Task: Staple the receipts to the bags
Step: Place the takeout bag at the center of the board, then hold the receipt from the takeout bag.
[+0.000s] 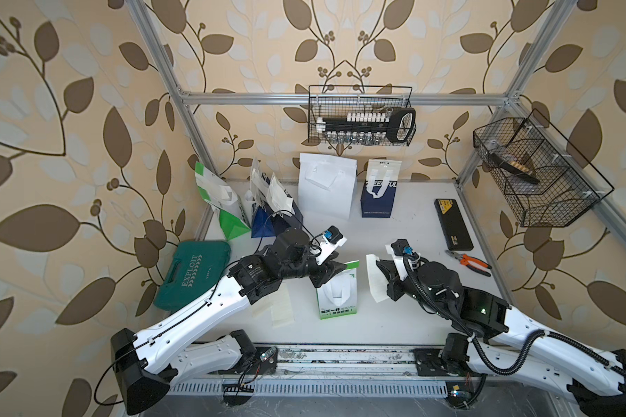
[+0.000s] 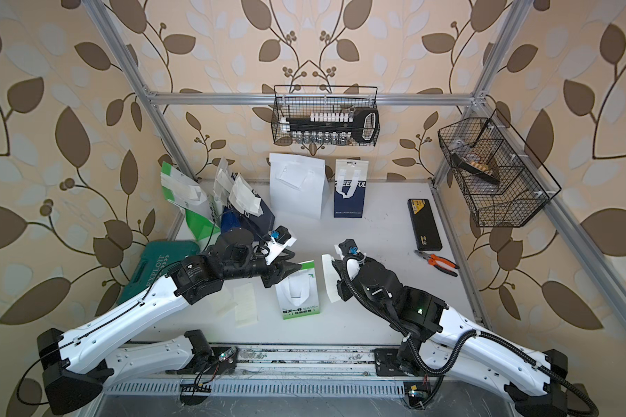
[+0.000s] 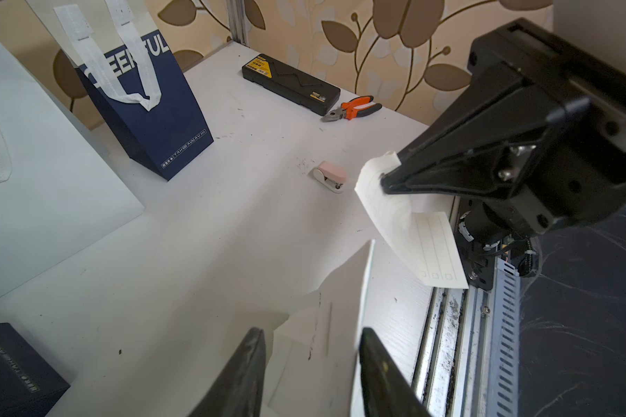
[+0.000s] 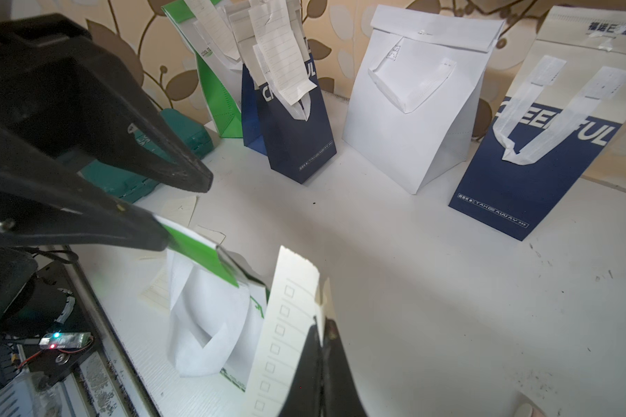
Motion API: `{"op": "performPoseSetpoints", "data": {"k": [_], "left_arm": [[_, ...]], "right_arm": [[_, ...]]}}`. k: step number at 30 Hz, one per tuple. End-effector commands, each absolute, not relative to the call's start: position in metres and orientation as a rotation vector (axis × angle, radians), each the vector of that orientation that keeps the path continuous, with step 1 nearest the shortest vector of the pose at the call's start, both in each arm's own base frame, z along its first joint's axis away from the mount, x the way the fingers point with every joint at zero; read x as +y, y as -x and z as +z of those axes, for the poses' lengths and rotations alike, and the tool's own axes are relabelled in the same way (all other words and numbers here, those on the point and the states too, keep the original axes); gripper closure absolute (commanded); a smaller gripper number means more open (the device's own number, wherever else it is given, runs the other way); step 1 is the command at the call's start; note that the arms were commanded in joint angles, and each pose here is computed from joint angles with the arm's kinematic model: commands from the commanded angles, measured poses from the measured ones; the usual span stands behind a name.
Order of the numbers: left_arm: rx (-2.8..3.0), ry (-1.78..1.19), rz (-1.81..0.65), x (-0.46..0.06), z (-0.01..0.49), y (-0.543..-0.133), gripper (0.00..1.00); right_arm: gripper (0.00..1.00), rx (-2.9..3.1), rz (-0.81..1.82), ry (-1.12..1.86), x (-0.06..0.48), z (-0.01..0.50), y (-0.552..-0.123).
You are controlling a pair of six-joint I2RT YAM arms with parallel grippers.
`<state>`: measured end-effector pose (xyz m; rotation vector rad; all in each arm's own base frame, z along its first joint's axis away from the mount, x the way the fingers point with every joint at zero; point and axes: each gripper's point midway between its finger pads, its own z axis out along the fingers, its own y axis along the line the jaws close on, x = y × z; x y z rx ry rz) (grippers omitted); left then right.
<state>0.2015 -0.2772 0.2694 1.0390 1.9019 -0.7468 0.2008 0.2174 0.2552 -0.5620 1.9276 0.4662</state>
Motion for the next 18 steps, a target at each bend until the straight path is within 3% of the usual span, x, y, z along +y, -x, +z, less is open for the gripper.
{"op": "performPoseSetpoints", "data": {"k": [1,18], "left_arm": [[1.923,-1.032,-0.755,-0.277,0.274,-0.204,0.56],[1.918,-1.111,-0.818,-0.27,0.301,-0.183,0.44]], "right_arm": [[1.0,1.912,0.454,0.607,0.226,0.261,-0.194],[1.0,1.821,0.309,0.694,0.225,0.286,-0.153]]}}
